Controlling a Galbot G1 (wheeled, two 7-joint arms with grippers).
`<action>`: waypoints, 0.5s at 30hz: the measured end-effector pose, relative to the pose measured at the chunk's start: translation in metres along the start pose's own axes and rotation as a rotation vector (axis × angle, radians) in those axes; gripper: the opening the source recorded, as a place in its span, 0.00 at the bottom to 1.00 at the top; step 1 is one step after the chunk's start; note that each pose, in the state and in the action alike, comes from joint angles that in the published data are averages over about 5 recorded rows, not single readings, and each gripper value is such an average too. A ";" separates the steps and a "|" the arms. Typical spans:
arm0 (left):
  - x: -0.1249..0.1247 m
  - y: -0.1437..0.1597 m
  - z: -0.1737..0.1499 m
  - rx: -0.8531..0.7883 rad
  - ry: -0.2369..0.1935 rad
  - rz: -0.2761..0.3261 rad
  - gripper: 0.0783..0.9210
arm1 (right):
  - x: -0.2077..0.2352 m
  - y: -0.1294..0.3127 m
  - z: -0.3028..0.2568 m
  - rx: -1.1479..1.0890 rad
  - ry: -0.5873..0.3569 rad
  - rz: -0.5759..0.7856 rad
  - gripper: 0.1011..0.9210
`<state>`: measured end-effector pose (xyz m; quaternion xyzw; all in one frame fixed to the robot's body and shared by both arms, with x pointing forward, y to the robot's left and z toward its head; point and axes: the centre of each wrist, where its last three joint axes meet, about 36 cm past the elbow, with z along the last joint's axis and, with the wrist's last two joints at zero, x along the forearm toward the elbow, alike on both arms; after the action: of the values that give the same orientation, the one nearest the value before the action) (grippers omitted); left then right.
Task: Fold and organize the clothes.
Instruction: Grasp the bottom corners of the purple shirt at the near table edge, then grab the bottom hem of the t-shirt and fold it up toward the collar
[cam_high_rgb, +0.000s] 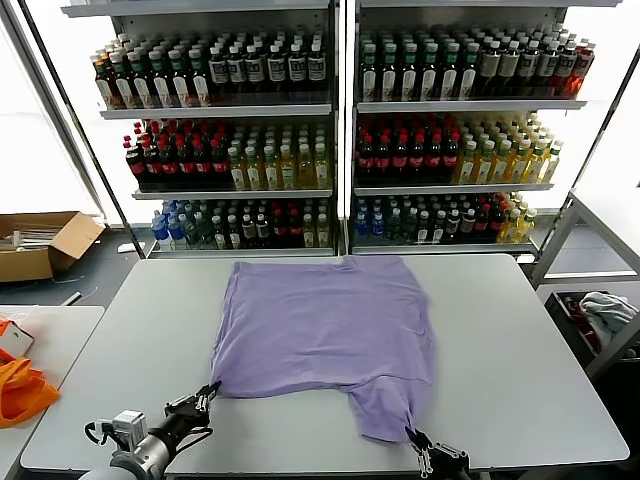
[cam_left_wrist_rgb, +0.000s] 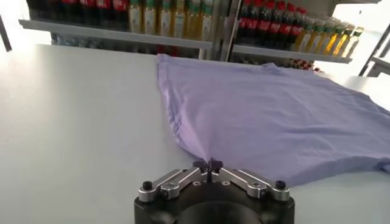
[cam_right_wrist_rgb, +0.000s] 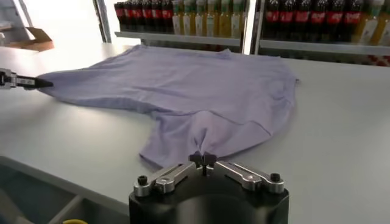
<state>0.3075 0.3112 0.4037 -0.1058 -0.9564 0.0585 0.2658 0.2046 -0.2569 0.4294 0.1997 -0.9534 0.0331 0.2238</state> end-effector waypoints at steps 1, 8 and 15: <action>0.003 -0.001 0.000 -0.001 -0.005 -0.006 0.02 | 0.003 0.000 0.000 0.001 -0.005 -0.001 0.01; 0.024 -0.005 -0.001 -0.017 -0.028 -0.054 0.02 | 0.020 0.002 -0.002 0.002 -0.044 -0.016 0.01; 0.044 -0.011 0.000 -0.037 -0.013 -0.074 0.02 | 0.018 -0.004 -0.006 -0.020 -0.107 -0.017 0.01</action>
<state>0.2681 0.3106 0.4274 -0.0748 -0.9624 0.0315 0.2593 0.1939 -0.2657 0.4425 0.2071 -0.9625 0.0111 0.1749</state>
